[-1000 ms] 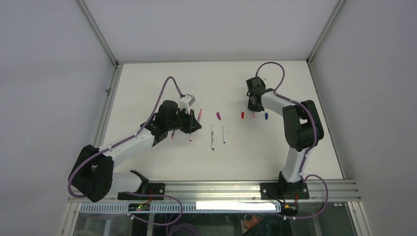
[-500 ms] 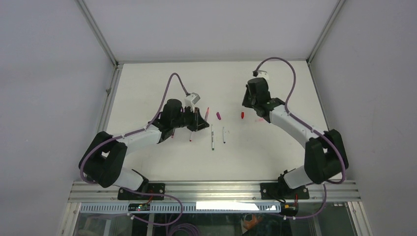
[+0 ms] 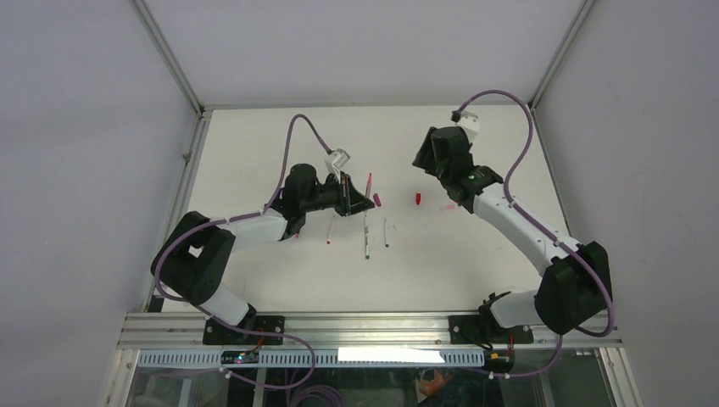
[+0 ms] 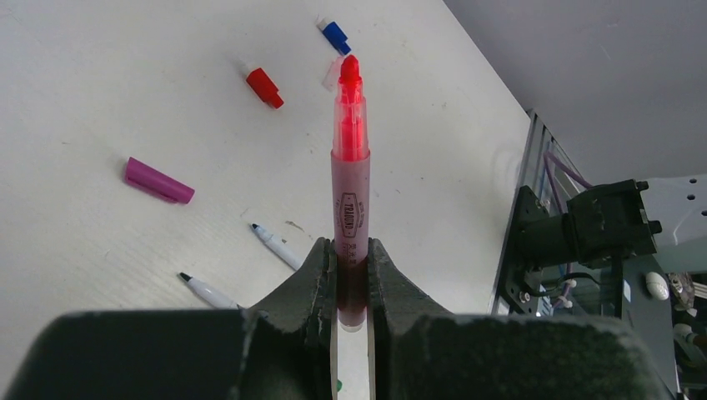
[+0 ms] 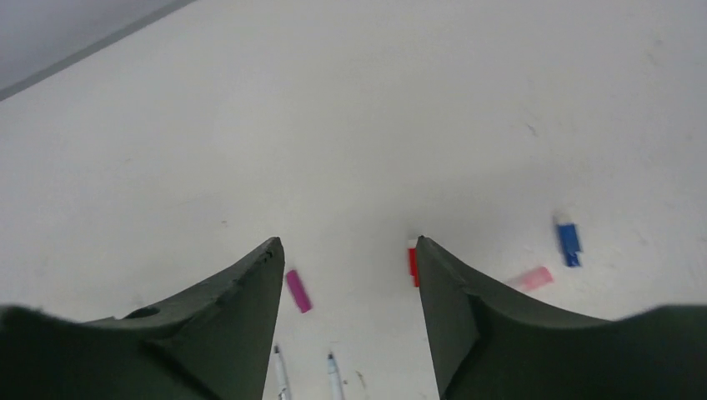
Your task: Insert the pens into the pen caps
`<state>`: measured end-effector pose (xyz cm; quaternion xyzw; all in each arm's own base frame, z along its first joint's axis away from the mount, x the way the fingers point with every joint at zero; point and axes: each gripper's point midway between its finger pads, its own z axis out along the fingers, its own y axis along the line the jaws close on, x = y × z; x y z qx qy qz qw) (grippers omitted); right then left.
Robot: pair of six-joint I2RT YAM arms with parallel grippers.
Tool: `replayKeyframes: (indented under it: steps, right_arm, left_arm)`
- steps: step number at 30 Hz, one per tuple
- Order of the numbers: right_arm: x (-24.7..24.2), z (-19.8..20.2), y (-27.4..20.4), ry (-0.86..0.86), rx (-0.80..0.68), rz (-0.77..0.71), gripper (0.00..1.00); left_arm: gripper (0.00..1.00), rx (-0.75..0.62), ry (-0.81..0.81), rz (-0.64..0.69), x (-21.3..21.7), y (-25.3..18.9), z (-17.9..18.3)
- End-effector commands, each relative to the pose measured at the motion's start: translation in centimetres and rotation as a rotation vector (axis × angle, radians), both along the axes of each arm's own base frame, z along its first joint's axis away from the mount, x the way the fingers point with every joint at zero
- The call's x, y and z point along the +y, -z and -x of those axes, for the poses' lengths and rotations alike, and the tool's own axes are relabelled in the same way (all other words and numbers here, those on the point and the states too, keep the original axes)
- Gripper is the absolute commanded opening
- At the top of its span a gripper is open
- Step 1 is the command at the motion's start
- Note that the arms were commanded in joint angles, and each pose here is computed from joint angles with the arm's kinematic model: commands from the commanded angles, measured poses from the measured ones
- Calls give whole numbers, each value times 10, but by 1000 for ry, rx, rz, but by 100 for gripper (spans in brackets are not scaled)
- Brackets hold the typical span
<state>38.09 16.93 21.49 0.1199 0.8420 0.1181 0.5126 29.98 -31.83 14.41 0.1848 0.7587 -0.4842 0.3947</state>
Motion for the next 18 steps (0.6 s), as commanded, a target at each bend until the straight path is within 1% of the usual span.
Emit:
replayKeyframes:
  steps: [1, 2, 4, 6, 8, 11, 13, 14, 15, 16, 18]
  right_arm:
    - [-72, 18, 37, 348, 190, -76, 64]
    - [-80, 23, 40, 392, 209, -103, 64]
    - [-91, 29, 41, 482, 225, -169, 71]
    - [-99, 31, 42, 572, 238, -245, 71]
    - [-105, 33, 49, 680, 284, -311, 71]
    - [-110, 35, 60, 786, 385, -327, 68]
    - [-107, 31, 75, 800, 448, -310, 67]
    - [-104, 25, 78, 765, 459, -294, 67]
    - [-98, 16, 78, 692, 454, -274, 67]
    - [-89, 5, 77, 552, 445, -218, 67]
    - [-49, -18, 64, 117, 371, -147, 66]
  left_arm:
    - [0, -80, 24, 29, -3, -30, 6]
    - [0, -82, 18, 13, -1, -29, 7]
    - [0, -104, 4, -12, 5, -32, 9]
    - [0, -112, -5, -41, 9, -30, 9]
    - [0, -123, -13, -67, 13, -30, 10]
    - [0, -129, -18, -97, 18, -29, 12]
    - [0, -134, -21, -104, 21, -31, 14]
    - [0, -137, -23, -105, 22, -32, 15]
    - [0, -136, -25, -107, 23, -32, 16]
    - [0, -138, -28, -107, 25, -32, 18]
    - [0, -141, -32, -111, 28, -32, 20]
